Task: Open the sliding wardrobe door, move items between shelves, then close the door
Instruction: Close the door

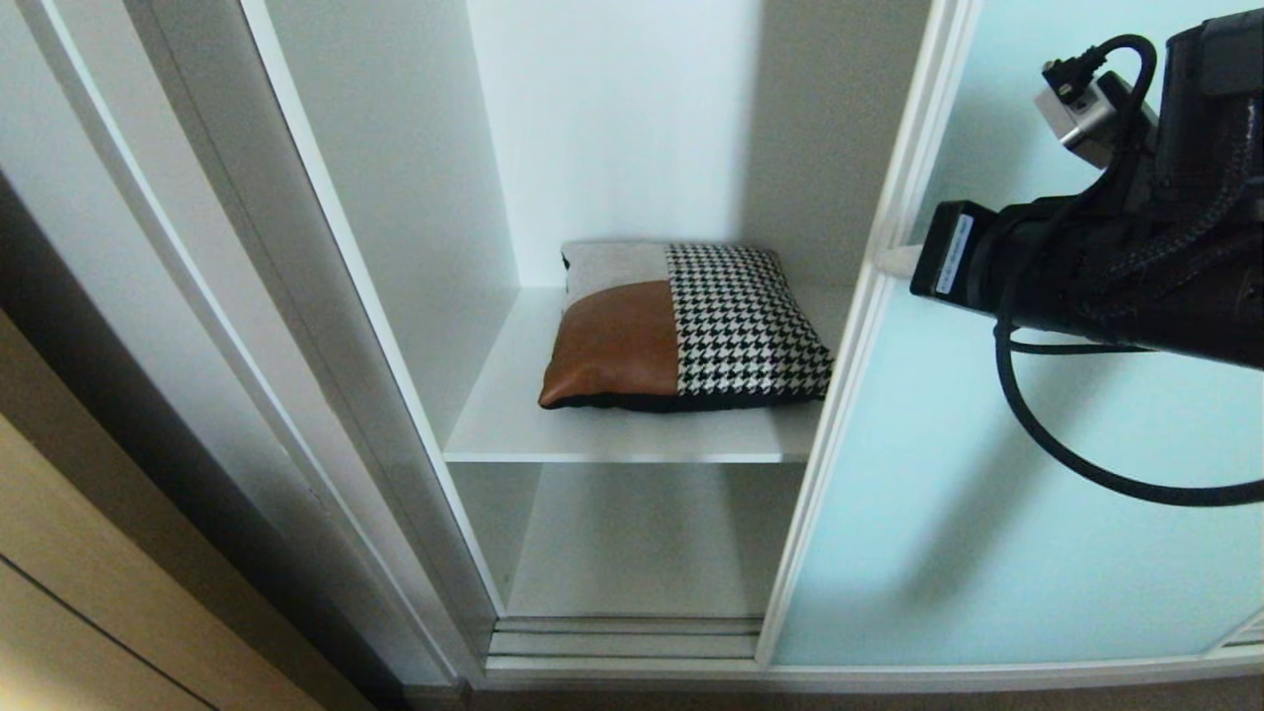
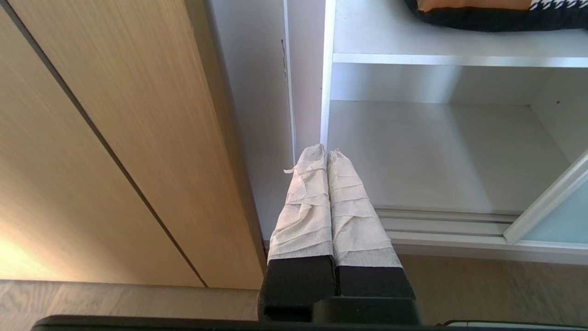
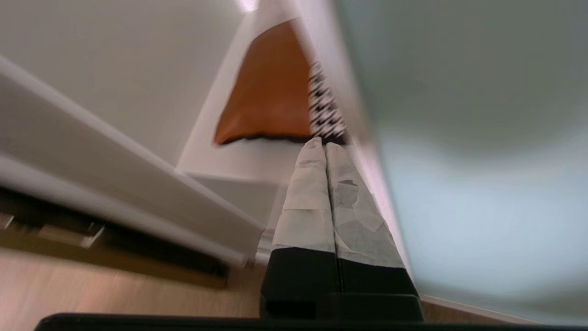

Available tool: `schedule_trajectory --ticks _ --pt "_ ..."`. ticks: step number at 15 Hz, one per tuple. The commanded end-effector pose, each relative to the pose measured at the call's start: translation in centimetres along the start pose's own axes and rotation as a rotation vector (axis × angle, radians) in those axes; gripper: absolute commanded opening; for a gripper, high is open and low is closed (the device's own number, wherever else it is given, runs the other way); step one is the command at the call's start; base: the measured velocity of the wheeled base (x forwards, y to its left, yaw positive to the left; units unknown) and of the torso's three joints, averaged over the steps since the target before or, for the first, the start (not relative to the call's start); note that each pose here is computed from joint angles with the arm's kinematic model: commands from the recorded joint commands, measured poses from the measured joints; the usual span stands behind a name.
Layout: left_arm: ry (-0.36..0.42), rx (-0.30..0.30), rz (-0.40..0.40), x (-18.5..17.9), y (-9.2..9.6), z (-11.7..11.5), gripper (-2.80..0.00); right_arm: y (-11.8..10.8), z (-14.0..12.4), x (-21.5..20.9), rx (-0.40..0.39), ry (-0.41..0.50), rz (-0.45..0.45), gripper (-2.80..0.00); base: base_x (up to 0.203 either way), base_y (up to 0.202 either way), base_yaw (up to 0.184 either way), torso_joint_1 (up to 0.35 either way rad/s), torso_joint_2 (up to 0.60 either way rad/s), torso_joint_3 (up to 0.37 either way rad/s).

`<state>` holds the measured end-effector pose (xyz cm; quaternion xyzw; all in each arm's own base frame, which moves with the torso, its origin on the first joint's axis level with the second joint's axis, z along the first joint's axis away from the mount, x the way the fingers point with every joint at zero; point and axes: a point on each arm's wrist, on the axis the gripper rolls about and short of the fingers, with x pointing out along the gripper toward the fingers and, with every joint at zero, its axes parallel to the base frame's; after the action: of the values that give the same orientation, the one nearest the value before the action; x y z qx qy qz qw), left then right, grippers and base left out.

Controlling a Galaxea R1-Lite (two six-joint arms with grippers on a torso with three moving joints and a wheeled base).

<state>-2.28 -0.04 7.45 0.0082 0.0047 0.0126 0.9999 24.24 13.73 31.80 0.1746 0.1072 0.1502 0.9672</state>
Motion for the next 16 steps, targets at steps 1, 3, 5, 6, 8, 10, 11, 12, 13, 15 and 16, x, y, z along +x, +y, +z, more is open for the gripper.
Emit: schedule_trajectory --ticks 1,3,5,6,8,10,11,12,13,15,16 --pt "0.003 0.001 0.001 0.0 0.0 0.0 -2.8 0.1 0.1 0.6 0.01 -0.025 -0.029 -2.8 0.0 0.0 0.0 0.0 0.0 0.0" --pt "0.003 0.001 0.001 0.0 0.0 0.0 -2.8 0.1 0.7 -1.1 0.025 -0.041 -0.004 -2.8 0.0 0.0 0.0 0.0 0.0 0.0" --pt "0.003 0.001 0.001 0.0 0.0 0.0 -2.8 0.0 1.1 -3.1 0.028 -0.04 0.057 -2.8 0.0 0.0 0.0 0.0 0.0 0.0" --pt "0.003 0.001 0.001 0.0 0.0 0.0 -2.8 -0.2 1.0 -4.0 0.024 -0.032 0.074 -2.8 0.0 0.0 0.0 0.0 0.0 0.0" --pt "0.003 0.001 0.001 0.0 0.0 0.0 -2.8 -0.5 0.8 -4.9 0.022 -0.023 0.086 -2.8 0.0 0.0 0.0 0.0 0.0 0.0" --pt "0.003 0.001 0.001 0.0 0.0 0.0 -2.8 -0.6 0.4 -4.6 0.025 -0.014 0.075 -2.8 0.0 0.0 0.0 0.0 0.0 0.0" --pt "0.003 0.001 0.001 0.0 0.0 0.0 -2.8 -0.7 0.4 -4.4 0.026 -0.016 0.069 -2.8 0.0 0.0 0.0 0.0 0.0 0.0" --pt "0.003 0.001 0.001 0.0 0.0 0.0 -2.8 -0.7 0.5 -4.3 0.028 -0.016 0.064 -2.8 0.0 0.0 0.0 0.0 0.0 0.0" --pt "0.003 0.001 0.001 0.0 0.0 0.0 -2.8 -0.9 0.5 -4.1 0.03 -0.021 0.056 -2.8 0.0 0.0 0.0 0.0 0.0 0.0" --pt "0.003 0.001 0.001 0.0 0.0 0.0 -2.8 -1.6 0.6 -3.4 0.032 -0.023 0.025 -2.8 0.0 0.0 0.0 0.0 0.0 0.0" --pt "0.003 0.001 0.001 0.0 0.0 0.0 -2.8 -2.1 0.9 -3.2 0.037 -0.032 0.003 -2.8 0.0 0.0 0.0 0.0 0.0 0.0"
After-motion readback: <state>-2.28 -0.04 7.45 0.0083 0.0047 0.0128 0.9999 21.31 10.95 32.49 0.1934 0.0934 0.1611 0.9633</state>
